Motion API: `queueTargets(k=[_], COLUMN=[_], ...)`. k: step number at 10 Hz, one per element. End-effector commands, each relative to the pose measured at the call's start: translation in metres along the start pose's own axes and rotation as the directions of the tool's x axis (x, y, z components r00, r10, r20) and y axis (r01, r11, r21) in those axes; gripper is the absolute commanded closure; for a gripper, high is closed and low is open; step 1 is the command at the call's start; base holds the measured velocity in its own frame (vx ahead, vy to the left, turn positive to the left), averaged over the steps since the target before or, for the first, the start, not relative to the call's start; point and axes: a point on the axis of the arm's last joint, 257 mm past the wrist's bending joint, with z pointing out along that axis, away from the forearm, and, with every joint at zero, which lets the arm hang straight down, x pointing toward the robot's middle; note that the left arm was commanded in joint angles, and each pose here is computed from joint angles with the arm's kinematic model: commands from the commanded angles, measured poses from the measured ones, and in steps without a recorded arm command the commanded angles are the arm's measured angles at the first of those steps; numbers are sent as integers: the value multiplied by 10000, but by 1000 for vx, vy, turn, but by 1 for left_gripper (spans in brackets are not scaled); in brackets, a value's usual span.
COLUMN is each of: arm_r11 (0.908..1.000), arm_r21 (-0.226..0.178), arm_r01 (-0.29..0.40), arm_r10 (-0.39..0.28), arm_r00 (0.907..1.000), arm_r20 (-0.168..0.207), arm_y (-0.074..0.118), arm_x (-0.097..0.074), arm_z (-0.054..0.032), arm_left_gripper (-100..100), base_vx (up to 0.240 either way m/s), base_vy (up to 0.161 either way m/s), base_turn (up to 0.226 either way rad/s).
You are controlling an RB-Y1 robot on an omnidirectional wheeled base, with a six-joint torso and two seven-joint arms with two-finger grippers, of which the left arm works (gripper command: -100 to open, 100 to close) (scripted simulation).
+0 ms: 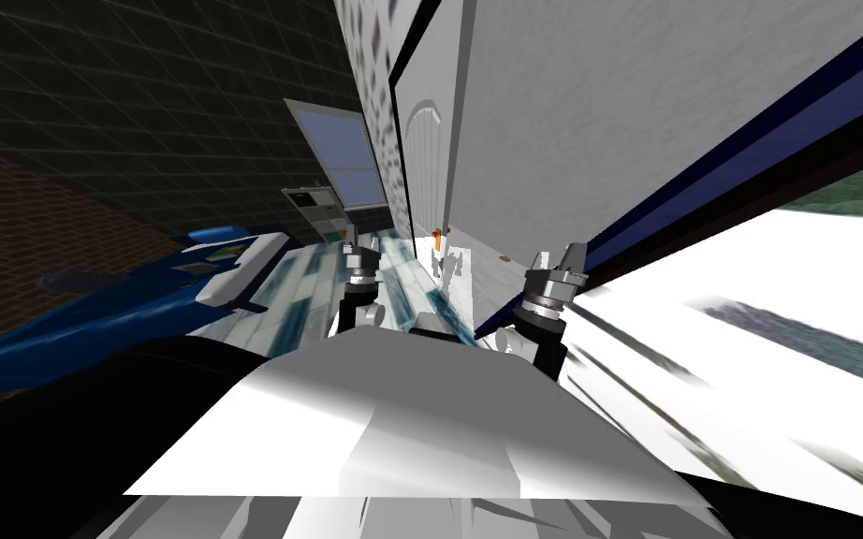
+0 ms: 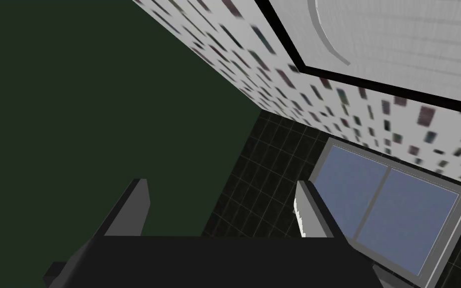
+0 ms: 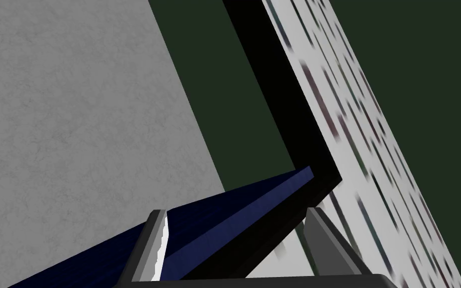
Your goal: Push the door open
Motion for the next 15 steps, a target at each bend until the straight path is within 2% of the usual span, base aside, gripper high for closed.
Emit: queueTargets(k=[1, 8, 15], arm_r11=[9998, 9958, 9853], arm_r21=[-196, -890, -1660], arm_r01=[-39, -195, -393], arm_r10=[37, 158, 285], arm_r00=[9999, 9990, 9974], arm_r20=[-114, -426, -668], arm_y=[131, 601, 1126], arm_x=[16, 50, 59], arm_z=[0, -6, -22], arm_left_gripper=[-100, -100, -100], base_vx=[100, 55, 58], base_vy=[28, 103, 100], base_turn=[-118, -127, -131])
